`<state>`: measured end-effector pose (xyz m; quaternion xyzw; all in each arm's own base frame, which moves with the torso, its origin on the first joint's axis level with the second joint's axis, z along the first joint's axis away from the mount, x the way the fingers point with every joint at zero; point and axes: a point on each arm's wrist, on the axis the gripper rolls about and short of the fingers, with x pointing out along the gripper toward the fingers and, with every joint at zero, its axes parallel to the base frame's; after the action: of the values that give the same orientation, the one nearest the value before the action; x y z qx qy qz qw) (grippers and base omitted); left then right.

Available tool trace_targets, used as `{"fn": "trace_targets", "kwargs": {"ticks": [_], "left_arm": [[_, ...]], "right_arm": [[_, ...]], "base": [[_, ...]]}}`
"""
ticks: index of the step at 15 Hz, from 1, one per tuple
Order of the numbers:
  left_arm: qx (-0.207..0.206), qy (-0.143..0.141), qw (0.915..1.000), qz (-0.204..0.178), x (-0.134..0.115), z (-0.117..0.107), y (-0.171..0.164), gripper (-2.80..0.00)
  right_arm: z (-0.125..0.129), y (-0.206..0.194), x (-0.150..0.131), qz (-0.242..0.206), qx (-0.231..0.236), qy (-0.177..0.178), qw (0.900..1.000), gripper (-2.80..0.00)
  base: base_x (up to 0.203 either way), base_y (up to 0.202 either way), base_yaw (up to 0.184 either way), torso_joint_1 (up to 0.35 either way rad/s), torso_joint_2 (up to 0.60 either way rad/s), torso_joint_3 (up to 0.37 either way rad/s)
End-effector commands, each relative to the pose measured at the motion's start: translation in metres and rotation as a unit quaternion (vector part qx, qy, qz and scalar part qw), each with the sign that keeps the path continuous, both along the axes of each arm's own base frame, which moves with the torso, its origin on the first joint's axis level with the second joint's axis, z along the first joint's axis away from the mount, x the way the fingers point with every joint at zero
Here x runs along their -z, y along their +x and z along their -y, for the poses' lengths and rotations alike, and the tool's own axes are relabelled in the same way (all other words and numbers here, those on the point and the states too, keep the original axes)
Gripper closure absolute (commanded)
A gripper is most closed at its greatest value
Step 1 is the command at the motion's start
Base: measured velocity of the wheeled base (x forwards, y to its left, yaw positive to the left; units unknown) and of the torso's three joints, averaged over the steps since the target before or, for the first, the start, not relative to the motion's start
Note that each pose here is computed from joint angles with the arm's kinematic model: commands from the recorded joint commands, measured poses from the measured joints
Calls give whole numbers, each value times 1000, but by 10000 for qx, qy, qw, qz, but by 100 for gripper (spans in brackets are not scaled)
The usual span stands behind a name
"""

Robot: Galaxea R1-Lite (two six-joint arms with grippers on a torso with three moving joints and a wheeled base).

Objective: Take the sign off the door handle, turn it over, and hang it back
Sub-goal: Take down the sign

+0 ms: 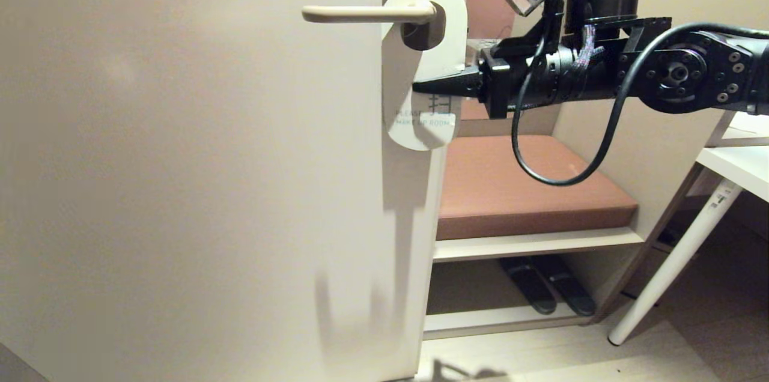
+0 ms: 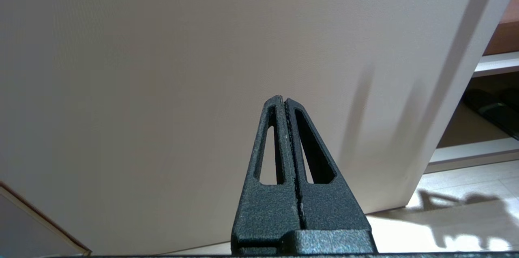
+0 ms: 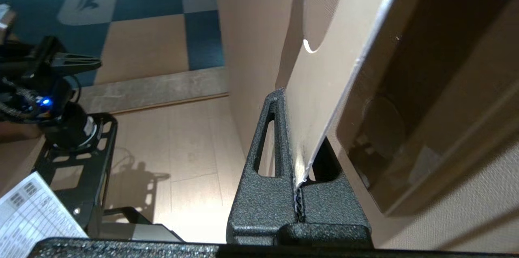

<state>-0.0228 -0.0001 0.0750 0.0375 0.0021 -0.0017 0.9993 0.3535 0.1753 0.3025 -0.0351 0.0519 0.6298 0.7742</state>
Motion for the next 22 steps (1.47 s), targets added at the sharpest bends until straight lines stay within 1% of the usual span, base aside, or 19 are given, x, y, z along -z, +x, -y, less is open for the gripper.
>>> {"fn": "trace_targets", "kwargs": {"ticks": [1,3,6,9,11,22], "left_arm": [[-1,1,10000,-2,0,0,0,0],[-1,1,10000,-2,0,0,0,0],[-1,1,10000,-2,0,0,0,0],[-1,1,10000,-2,0,0,0,0],[-1,1,10000,-2,0,0,0,0],[-1,1,10000,-2,0,0,0,0]], "right_arm": [[-1,-6,-4,-89,102,17,9999,0],[-3,-9,-7,-131,340,9,9993,0],[-5,-13,-10,-106,510,-1,9986,0],[-5,-19,-14,-314,610,68,9976,0],[-5,-22,-15,-385,778,63,9962,0],[-4,-44,-19,-400,794,25,9960,0]], "base": [[0,0,0,0,0,0],[0,0,0,0,0,0],[0,0,0,0,0,0],[0,0,0,0,0,0],[0,0,0,0,0,0],[0,0,0,0,0,0]]}}
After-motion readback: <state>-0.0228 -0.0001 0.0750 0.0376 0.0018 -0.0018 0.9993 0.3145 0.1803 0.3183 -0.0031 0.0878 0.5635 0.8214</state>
